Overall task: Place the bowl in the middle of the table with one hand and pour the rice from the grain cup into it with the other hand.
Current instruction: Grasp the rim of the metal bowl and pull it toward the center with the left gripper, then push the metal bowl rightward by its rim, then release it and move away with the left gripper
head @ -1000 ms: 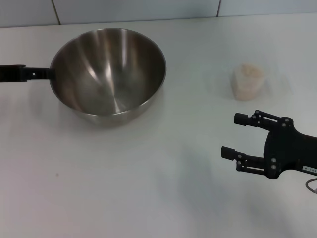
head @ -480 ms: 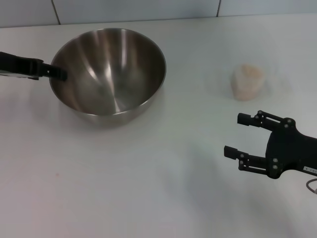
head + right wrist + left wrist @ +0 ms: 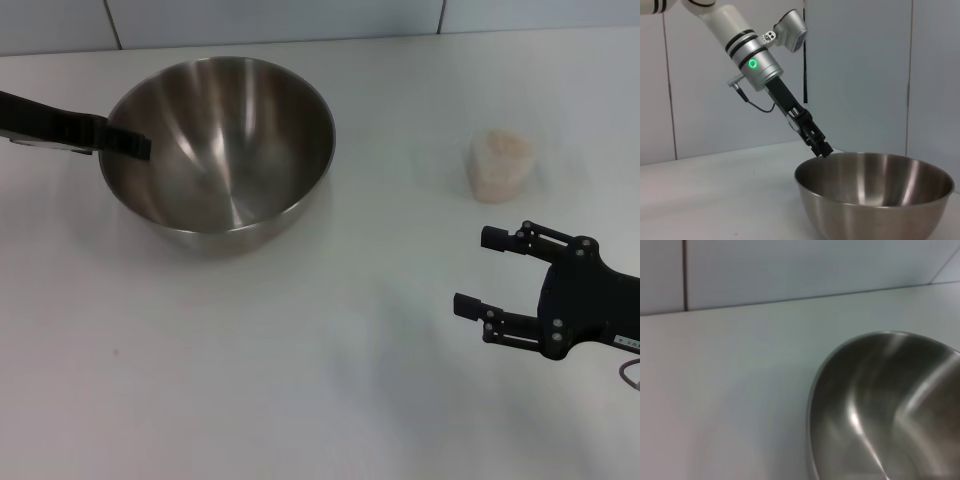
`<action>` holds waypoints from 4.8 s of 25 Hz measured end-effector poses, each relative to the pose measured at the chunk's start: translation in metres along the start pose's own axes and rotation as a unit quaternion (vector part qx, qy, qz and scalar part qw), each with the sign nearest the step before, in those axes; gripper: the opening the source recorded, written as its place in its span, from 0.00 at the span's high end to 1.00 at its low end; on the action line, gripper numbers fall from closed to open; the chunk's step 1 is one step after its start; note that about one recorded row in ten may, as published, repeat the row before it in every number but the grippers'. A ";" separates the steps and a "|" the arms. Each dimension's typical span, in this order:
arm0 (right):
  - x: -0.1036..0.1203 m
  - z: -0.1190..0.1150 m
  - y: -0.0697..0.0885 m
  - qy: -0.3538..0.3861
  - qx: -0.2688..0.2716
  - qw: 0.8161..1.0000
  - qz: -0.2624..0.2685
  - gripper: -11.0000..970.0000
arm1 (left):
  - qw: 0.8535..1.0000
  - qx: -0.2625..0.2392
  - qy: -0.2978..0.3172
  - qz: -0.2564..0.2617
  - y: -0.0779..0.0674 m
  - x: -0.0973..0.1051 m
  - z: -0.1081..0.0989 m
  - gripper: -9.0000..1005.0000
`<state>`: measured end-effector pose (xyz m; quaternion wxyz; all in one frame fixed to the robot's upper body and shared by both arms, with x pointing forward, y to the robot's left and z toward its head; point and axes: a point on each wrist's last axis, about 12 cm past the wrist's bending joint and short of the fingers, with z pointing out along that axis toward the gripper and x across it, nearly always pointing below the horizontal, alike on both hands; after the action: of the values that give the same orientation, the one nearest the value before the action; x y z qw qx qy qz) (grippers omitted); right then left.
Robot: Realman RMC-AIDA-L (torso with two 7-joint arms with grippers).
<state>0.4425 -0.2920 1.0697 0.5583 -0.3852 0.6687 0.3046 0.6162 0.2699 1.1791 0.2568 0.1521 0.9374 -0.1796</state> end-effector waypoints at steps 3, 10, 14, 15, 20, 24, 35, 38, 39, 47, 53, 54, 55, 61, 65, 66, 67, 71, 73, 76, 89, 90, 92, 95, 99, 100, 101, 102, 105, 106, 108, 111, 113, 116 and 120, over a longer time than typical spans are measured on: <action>0.000 0.000 0.000 -0.001 -0.001 1.000 -0.001 0.19 | 1.000 -0.002 0.000 -0.004 0.002 0.001 0.003 0.19; 0.001 0.001 -0.001 0.000 -0.001 1.000 0.001 0.19 | 1.000 0.000 0.014 -0.015 0.007 0.010 0.016 0.19; 0.001 0.001 -0.002 0.001 0.000 1.000 0.000 0.19 | 1.000 -0.005 0.010 -0.018 0.010 0.011 0.018 0.19; 0.001 0.001 -0.002 0.001 0.001 1.000 -0.002 0.19 | 1.000 -0.005 0.010 -0.018 0.010 0.011 0.018 0.19; 0.001 0.000 -0.003 0.001 0.004 1.000 -0.006 0.19 | 1.000 -0.006 0.013 -0.003 0.009 0.012 0.020 0.19; 0.001 -0.002 -0.004 0.000 0.007 1.000 -0.009 0.19 | 0.999 -0.003 0.023 0.031 0.005 0.013 0.022 0.20; 0.002 -0.005 -0.007 -0.002 0.017 1.000 -0.019 0.19 | 0.989 -0.059 0.075 0.109 -0.016 0.007 0.035 0.23; 0.002 -0.006 -0.008 -0.002 0.020 1.000 -0.019 0.19 | 0.987 -0.071 0.069 0.124 -0.018 0.004 0.033 0.24; 0.002 -0.006 -0.008 -0.002 0.020 1.000 -0.018 0.19 | 0.987 -0.073 0.067 0.126 -0.019 0.003 0.033 0.24; 0.002 -0.007 -0.009 -0.002 0.023 1.000 -0.017 0.19 | 0.983 -0.079 0.084 0.145 -0.024 0.004 0.036 0.56; 0.001 -0.004 -0.011 -0.004 0.021 1.000 -0.020 0.19 | 0.981 -0.078 0.090 0.151 -0.025 0.005 0.036 0.81; 0.001 -0.004 -0.011 -0.004 0.021 1.000 -0.020 0.19 | 0.981 -0.078 0.090 0.151 -0.025 0.005 0.036 0.82; 0.000 -0.004 -0.011 -0.004 0.020 1.000 -0.020 0.19 | 0.980 -0.078 0.092 0.155 -0.027 0.005 0.037 0.84; -0.001 -0.001 -0.011 -0.005 0.015 1.000 -0.022 0.19 | 0.973 -0.086 0.109 0.187 -0.035 0.006 0.040 0.90; -0.001 0.000 -0.011 -0.006 0.014 1.000 -0.022 0.19 | 0.971 -0.084 0.112 0.192 -0.037 0.005 0.040 0.90; -0.001 0.000 -0.011 -0.006 0.014 1.000 -0.022 0.19 | 0.971 -0.084 0.112 0.192 -0.037 0.005 0.040 0.90; -0.001 0.000 -0.011 -0.006 0.014 1.000 -0.022 0.19 | 0.971 -0.084 0.112 0.192 -0.037 0.005 0.040 0.90; -0.001 0.001 -0.011 -0.007 0.013 1.000 -0.022 0.19 | 0.970 -0.079 0.104 0.205 -0.046 -0.001 0.033 0.91; -0.001 0.002 -0.012 -0.007 0.012 1.000 -0.022 0.19 | 0.969 -0.070 0.102 0.213 -0.053 -0.004 0.031 0.91; -0.002 0.003 -0.012 -0.008 0.011 1.000 -0.023 0.19 | 0.968 -0.054 0.102 0.222 -0.062 -0.009 0.029 0.91; -0.001 0.000 -0.014 -0.007 0.017 1.000 -0.021 0.19 | 0.960 -0.021 0.086 0.265 -0.093 -0.023 0.029 0.98; -0.001 0.000 -0.014 -0.007 0.017 1.000 -0.020 0.19 | 0.960 -0.021 0.086 0.265 -0.093 -0.023 0.029 0.98; -0.001 -0.001 -0.014 -0.007 0.018 1.000 -0.020 0.19 | 0.957 -0.017 0.084 0.276 -0.099 -0.027 0.029 0.98; -0.001 0.000 -0.014 -0.008 0.017 1.000 -0.020 0.19 | 0.955 -0.016 0.084 0.283 -0.103 -0.028 0.029 0.98; 0.000 0.001 -0.014 -0.013 0.019 1.000 -0.018 0.19 | 0.951 -0.012 0.087 0.296 -0.111 -0.029 0.031 0.97; 0.000 0.001 -0.014 -0.016 0.020 1.000 -0.018 0.19 | 0.950 0.005 0.081 0.301 -0.119 -0.029 0.035 0.97; 0.000 0.000 -0.014 -0.018 0.021 0.999 -0.019 0.19 | 0.950 0.010 0.078 0.301 -0.120 -0.029 0.035 0.97; 0.000 -0.001 -0.014 -0.021 0.021 0.999 -0.019 0.19 | 0.950 0.010 0.078 0.301 -0.120 -0.029 0.035 0.97; 0.000 -0.003 -0.013 -0.029 0.017 0.999 -0.018 0.19 | 0.949 0.015 0.075 0.306 -0.123 -0.029 0.036 0.97; -0.001 -0.004 -0.013 -0.032 0.016 0.999 -0.018 0.19 | 0.948 0.015 0.075 0.308 -0.124 -0.029 0.037 0.97; -0.002 -0.005 -0.013 -0.035 0.014 0.999 -0.018 0.19 | 0.945 0.014 0.074 0.318 -0.128 -0.030 0.038 0.97; -0.002 -0.006 -0.012 -0.038 0.011 0.999 -0.022 0.19 | 0.943 0.015 0.069 0.325 -0.132 -0.031 0.040 0.96; -0.002 -0.007 -0.011 -0.038 0.011 0.999 -0.025 0.19 | 0.942 0.016 0.065 0.328 -0.134 -0.032 0.043 0.96; -0.001 -0.007 -0.010 -0.040 0.009 0.999 -0.025 0.19 | 0.941 0.019 0.066 0.332 -0.137 -0.031 0.048 0.96; 0.000 -0.007 -0.008 -0.042 0.006 0.999 -0.021 0.19 | 0.940 0.020 0.063 0.335 -0.138 -0.030 0.055 0.96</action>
<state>0.4456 -0.3023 1.0713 0.5946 -0.3829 0.6380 0.3046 0.6119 0.1187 1.1868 0.2395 0.4730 0.8429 -0.0918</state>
